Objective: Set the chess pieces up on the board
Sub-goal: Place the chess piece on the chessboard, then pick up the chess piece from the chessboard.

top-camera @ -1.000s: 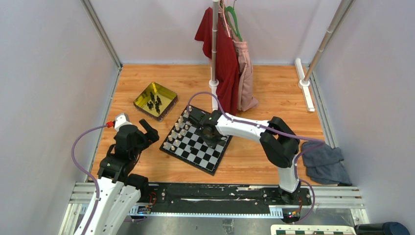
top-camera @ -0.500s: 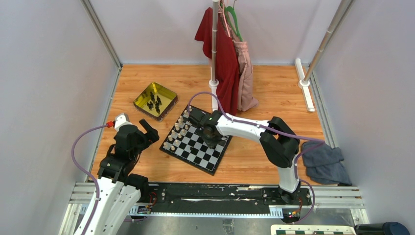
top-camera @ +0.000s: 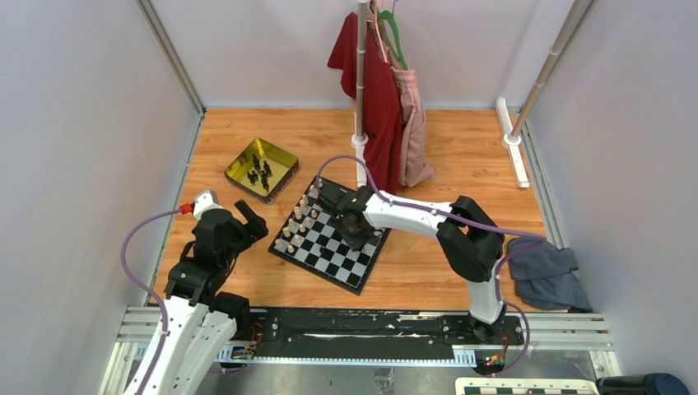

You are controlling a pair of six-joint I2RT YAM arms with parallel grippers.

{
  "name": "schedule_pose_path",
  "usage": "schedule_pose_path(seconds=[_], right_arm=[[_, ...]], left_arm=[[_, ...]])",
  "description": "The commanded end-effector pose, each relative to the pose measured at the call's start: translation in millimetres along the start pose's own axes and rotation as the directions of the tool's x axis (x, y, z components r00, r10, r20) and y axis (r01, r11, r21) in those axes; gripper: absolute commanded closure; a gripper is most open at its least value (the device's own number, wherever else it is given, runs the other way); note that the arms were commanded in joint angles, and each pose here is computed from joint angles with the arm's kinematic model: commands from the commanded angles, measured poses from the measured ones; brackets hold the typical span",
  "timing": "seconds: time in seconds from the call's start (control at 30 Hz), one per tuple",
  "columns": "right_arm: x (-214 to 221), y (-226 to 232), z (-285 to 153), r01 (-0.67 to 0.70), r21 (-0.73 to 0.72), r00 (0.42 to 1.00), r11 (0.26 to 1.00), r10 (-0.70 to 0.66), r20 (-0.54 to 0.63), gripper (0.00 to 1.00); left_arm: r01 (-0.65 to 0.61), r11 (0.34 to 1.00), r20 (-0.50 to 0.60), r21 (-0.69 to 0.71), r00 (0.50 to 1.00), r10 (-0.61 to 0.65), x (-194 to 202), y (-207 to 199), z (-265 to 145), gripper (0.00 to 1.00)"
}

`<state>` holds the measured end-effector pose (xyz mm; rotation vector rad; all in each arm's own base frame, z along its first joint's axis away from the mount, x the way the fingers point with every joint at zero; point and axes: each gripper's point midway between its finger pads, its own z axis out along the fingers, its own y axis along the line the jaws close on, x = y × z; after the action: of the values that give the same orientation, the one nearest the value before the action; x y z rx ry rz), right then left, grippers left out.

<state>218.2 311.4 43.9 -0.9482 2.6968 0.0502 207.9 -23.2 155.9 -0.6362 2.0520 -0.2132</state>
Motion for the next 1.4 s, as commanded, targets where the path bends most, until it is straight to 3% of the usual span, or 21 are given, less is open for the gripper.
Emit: schedule_pose_path(seconds=[0.0,0.6,1.07,1.37], right_arm=[[-4,-7,-14,-0.011,0.012,1.0,1.0,0.011,0.007,0.69],[-32,-3,-51,0.024,-0.012,0.996,1.0,-0.023,0.091,0.61],[-48,64,-44,0.18,-0.26,0.979,0.949,-0.148,0.138,0.6],[-55,84,-35,0.211,-0.318,0.975,0.924,-0.175,0.139,0.59]], left_arm=[[-0.018,1.0,-0.011,0.006,1.0,0.018,2,-2,4,0.0],[-0.013,1.0,0.009,-0.008,1.0,0.013,0,2,5,0.0],[-0.016,0.999,0.019,-0.03,1.0,0.017,-1,5,7,0.0],[-0.011,0.999,0.028,-0.033,1.0,0.012,-1,7,6,0.0]])
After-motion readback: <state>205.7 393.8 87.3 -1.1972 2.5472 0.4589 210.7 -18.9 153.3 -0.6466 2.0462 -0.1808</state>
